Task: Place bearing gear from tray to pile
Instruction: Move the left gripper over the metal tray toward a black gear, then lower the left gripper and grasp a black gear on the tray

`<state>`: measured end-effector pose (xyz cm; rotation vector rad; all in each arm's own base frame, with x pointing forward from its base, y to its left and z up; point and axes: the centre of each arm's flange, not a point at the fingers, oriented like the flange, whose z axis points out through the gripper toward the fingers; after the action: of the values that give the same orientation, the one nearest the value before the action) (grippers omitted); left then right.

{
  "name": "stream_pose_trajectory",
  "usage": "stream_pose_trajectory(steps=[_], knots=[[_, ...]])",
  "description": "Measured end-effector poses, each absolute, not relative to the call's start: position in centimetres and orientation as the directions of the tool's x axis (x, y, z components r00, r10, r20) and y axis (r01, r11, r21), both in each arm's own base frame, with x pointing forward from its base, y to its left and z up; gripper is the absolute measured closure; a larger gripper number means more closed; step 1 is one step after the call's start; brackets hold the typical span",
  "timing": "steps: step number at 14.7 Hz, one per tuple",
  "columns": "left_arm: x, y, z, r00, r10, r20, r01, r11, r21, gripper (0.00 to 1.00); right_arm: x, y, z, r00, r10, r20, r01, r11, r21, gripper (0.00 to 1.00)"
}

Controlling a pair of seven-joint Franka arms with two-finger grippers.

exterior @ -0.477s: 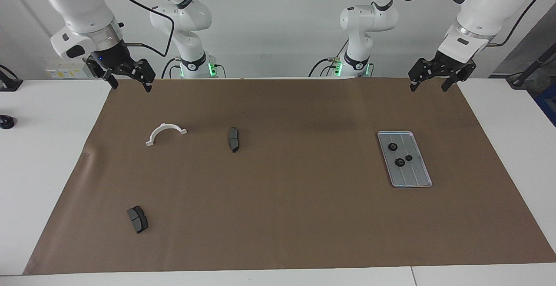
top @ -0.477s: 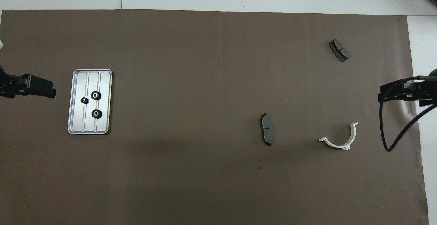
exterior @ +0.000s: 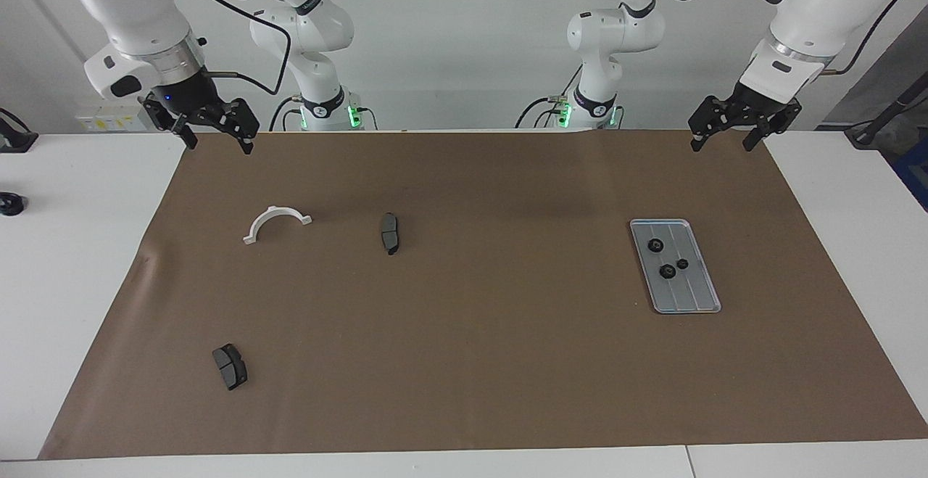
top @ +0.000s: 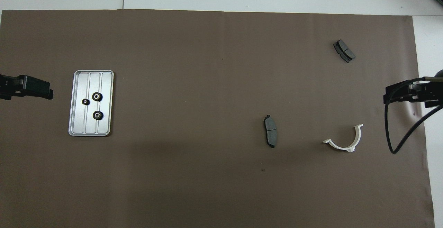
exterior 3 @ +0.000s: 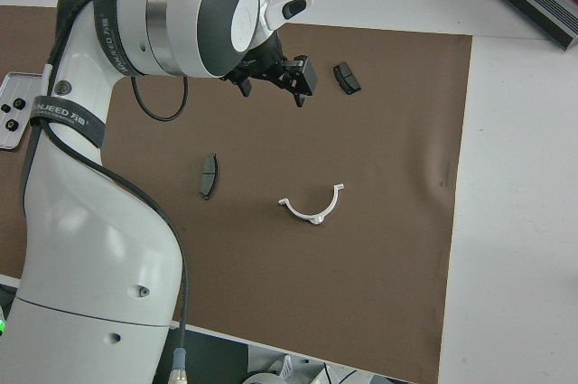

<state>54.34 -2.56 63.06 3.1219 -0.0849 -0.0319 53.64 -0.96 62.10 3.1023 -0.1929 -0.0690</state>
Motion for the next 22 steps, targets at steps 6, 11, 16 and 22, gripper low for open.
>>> stream_pose_trajectory(steps=[6,11,16,22], knots=[[54.8,-2.5,60.6,0.997,-0.050,0.055,-0.051,-0.999,0.017,0.00,53.6,-1.0,62.1,0.991,-0.125,-0.042,-0.123,-0.992,0.035,0.00],[53.5,-0.7,54.4,0.996,-0.024,0.087,-0.025,-1.000,0.014,0.00,53.6,-1.0,62.1,0.991,-0.125,-0.042,-0.123,-0.992,0.035,0.00],[52.9,-0.5,46.4,0.994,-0.020,0.112,-0.022,-1.000,0.012,0.00,53.6,-1.0,62.1,0.991,-0.125,-0.042,-0.123,-0.992,0.035,0.00],[52.9,-0.4,38.7,0.992,-0.015,0.127,-0.017,-1.000,0.011,0.00,53.6,-1.0,62.1,0.991,-0.125,-0.042,-0.123,-0.992,0.035,0.00]])
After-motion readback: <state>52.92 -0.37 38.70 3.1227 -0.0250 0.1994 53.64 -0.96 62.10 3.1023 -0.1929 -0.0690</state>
